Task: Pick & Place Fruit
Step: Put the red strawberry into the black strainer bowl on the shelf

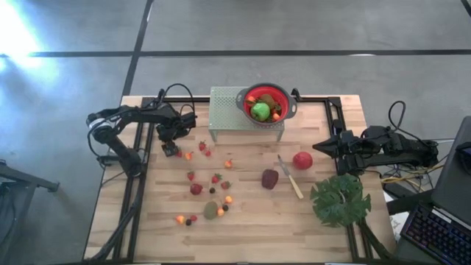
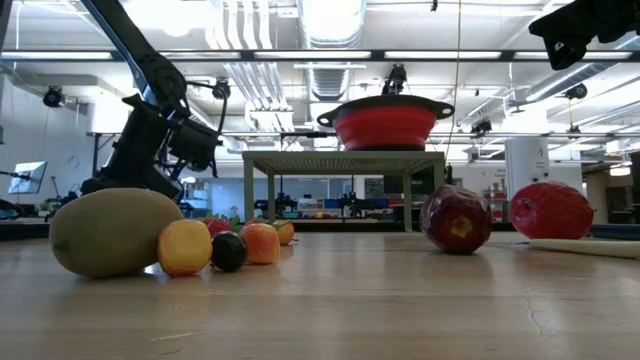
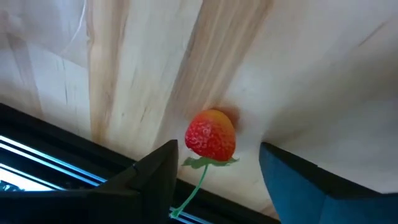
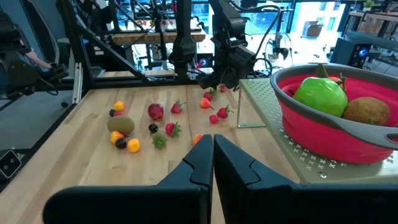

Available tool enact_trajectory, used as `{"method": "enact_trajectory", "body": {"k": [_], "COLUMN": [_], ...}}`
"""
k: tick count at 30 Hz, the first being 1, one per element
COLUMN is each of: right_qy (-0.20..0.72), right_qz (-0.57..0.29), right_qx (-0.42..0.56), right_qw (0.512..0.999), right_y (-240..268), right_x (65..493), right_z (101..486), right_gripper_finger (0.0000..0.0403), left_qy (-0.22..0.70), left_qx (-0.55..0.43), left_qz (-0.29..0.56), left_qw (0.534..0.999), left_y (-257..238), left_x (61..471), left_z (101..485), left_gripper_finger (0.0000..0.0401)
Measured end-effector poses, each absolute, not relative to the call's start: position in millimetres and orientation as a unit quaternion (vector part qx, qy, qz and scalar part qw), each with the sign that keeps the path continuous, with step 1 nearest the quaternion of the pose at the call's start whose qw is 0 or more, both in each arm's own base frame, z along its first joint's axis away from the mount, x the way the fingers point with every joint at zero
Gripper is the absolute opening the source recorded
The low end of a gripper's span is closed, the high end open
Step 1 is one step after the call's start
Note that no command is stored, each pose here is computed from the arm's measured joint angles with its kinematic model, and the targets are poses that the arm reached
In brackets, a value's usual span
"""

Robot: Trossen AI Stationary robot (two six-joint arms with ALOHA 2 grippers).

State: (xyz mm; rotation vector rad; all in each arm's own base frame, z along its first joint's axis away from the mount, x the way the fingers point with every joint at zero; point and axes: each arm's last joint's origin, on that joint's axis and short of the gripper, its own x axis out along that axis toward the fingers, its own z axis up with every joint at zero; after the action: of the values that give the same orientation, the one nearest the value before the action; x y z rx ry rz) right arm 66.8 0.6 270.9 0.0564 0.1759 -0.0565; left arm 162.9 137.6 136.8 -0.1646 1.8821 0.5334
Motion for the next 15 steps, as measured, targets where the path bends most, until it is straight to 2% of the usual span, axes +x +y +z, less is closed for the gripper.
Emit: {"method": "enact_trajectory", "body": {"k": [15], "right_qy": [0.088], "right_qz": [-0.028], "right_qx": [0.028], "right_qw": [0.995], "right_y": [0.6], "right_x": [66.8], "right_z": [270.9], "right_gripper_finger": [0.0008], "left_qy": [0.793], "left_qx": [-0.067], "left_qz": [0.231], "left_qw": [0.559], "left_y": [138.7], "left_x": [163.8], "left_z": [136.4], "left_gripper_finger": [0.0111]}}
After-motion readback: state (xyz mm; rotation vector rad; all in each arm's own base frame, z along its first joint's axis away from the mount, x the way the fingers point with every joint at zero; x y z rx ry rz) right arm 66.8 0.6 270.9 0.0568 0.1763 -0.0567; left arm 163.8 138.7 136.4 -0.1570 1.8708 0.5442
